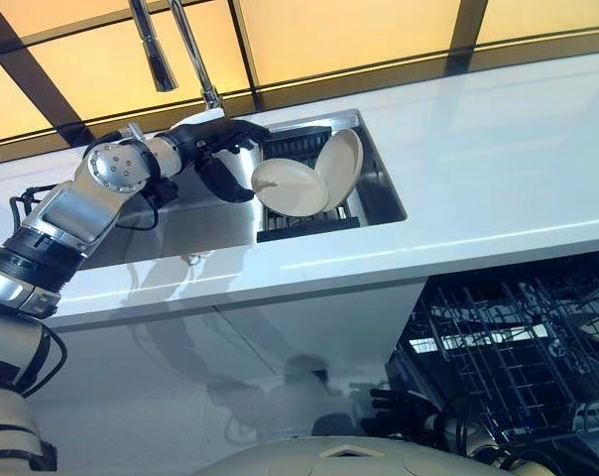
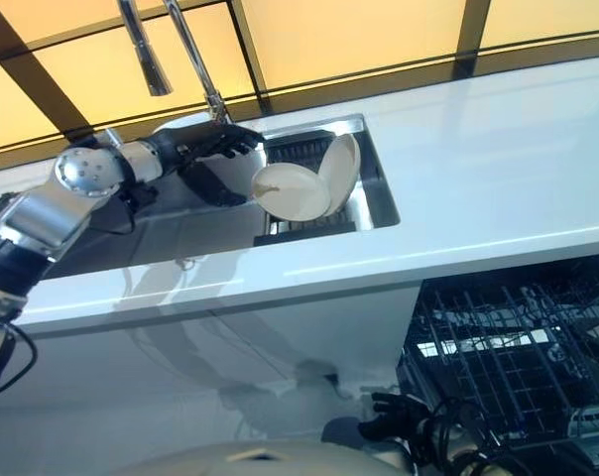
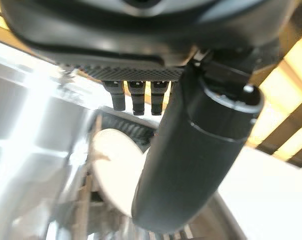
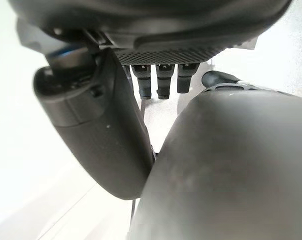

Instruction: Pick up plates and place into dishwasher.

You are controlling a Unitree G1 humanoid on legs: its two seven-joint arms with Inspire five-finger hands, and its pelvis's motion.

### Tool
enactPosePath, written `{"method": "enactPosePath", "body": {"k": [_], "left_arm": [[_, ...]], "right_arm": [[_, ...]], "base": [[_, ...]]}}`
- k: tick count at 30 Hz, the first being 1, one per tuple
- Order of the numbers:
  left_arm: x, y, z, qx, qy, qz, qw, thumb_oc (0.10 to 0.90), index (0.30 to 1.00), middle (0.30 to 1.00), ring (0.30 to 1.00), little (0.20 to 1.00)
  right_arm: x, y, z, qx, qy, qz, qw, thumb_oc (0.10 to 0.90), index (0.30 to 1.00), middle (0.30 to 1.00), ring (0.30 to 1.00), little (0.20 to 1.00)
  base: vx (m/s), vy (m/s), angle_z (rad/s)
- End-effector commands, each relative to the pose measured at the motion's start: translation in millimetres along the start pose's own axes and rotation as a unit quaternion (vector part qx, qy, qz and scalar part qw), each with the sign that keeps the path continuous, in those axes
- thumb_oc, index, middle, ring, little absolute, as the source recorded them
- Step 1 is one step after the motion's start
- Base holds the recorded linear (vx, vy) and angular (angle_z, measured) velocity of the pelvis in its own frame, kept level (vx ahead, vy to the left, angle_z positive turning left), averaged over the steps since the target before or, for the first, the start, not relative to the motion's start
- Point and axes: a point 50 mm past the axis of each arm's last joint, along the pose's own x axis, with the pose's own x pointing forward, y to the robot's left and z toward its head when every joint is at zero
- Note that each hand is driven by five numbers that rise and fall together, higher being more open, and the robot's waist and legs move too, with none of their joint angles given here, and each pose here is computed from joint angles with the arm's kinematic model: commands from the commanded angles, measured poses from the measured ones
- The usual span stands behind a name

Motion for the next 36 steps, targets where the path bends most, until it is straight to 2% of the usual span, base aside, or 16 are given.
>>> {"method": "enactPosePath", "body": {"k": [1,7,22,26,30,36], "left_arm": [[-21.4,70.8,40.5,0.095,-0.029,0.118,0.988,0.800,0.900,0.900,0.900,0.900],[-24.6,78.2,37.0,0.164,-0.002,0.126,0.978,0.800,0.900,0.900,0.900,0.900],[-28.8,83.4,41.2,0.189,-0.039,0.184,0.964,0.800,0.900,0.900,0.900,0.900],[-30.7,86.3,52.3,0.237,-0.066,0.240,0.939,0.800,0.900,0.900,0.900,0.900],[-32.7,84.4,58.8,0.277,-0.084,0.264,0.920,0.800,0.900,0.900,0.900,0.900],[-29.1,75.5,62.7,0.295,-0.088,0.259,0.916,0.800,0.900,0.900,0.900,0.900]], "right_arm": [[0.7,3.5,-2.9,-0.009,0.006,0.006,1.000,0.800,0.900,0.900,0.900,0.900],[-1.0,1.1,-6.7,-0.017,0.012,0.001,1.000,0.800,0.900,0.900,0.900,0.900],[-3.8,-2.7,-4.1,-0.087,-0.006,-0.017,0.996,0.800,0.900,0.900,0.900,0.900],[-5.2,-4.7,-5.2,-0.096,-0.006,-0.016,0.995,0.800,0.900,0.900,0.900,0.900],[-6.4,-6.8,-6.5,-0.095,-0.005,-0.018,0.995,0.800,0.900,0.900,0.900,0.900],[-7.5,-9.6,-6.8,-0.097,-0.003,-0.017,0.995,0.800,0.900,0.900,0.900,0.900]], "base": [[0.00,0.000,0.00],[0.05,0.019,-0.02],[0.04,0.012,-0.03],[0.02,0.003,-0.03],[0.00,0.006,-0.02],[0.00,0.001,-0.02]]}}
